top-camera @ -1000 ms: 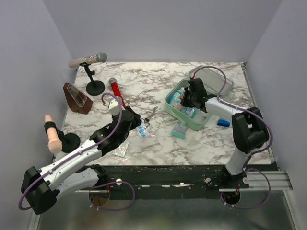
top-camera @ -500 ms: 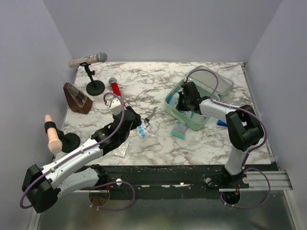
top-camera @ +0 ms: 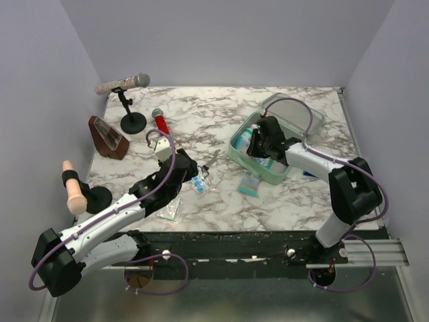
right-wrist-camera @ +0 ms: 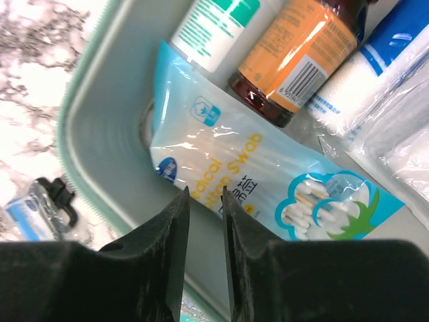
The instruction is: Organize the medicine kit
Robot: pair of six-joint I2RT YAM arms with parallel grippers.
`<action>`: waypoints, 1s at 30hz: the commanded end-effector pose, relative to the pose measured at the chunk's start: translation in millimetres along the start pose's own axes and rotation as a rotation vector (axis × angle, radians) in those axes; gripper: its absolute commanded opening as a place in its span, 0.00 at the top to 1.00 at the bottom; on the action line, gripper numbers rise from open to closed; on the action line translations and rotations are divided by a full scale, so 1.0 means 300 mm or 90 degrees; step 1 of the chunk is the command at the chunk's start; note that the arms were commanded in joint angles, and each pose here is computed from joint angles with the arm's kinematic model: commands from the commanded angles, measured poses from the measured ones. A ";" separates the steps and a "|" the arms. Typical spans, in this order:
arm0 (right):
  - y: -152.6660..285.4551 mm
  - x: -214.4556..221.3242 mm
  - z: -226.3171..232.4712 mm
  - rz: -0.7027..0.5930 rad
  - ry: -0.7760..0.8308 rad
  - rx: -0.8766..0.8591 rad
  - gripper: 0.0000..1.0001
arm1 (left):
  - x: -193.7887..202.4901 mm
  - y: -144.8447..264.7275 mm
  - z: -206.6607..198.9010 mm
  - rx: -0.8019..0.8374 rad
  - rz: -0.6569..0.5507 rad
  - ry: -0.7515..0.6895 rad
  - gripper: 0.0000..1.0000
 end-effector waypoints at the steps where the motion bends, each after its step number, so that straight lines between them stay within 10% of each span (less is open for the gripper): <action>1: 0.078 -0.099 0.019 -0.051 0.004 0.007 0.64 | -0.001 -0.007 -0.004 0.003 -0.002 0.002 0.47; 20: -0.097 0.005 -0.054 0.045 0.045 0.090 0.87 | -0.001 -0.005 0.016 -0.004 -0.007 -0.004 0.47; 30: 0.003 -0.004 -0.044 0.005 0.036 0.059 0.76 | 0.015 -0.012 0.012 0.001 0.003 0.001 0.47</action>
Point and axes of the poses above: each gripper's point midway between its finger pads, its own y axis back along the fingers, its own z axis along the line the jaws close on, x = y × z, the point moved 1 cm from there along y, back along the fingers, and after that the axes turned 10 degrees about y, right-handed, at the moved point
